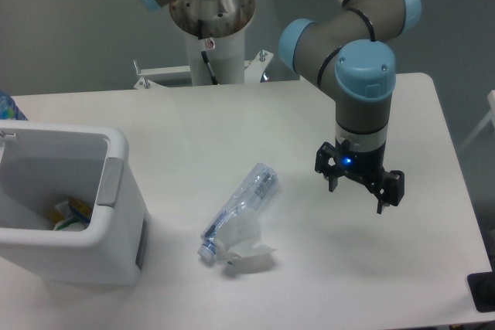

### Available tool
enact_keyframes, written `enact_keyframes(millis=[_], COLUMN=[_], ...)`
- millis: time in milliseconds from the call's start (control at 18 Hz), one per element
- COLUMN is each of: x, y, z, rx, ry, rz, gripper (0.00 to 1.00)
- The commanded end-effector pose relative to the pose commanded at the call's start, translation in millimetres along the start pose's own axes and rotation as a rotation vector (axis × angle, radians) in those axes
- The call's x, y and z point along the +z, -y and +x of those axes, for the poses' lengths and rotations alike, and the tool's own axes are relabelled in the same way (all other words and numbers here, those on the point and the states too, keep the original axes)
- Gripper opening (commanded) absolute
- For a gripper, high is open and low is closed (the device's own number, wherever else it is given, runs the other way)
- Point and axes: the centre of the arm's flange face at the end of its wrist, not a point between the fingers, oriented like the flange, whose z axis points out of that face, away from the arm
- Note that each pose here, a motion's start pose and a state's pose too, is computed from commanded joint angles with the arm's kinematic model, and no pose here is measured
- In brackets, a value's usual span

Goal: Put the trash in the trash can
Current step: 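Move the gripper over the crumpled clear plastic bag and lower it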

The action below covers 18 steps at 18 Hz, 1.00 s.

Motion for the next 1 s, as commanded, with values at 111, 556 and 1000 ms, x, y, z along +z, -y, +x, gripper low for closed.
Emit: enact_keyframes(millis=[111,556,1000], x=[-1,22,45], y=[3,25,80], z=[2,40,101], rx=[-0.006,-0.016,0.068], ry=[0.001,-0.016,-0.065], rz=[0.002,0.025,0.036], gripper=[1.00,1.00,1.00])
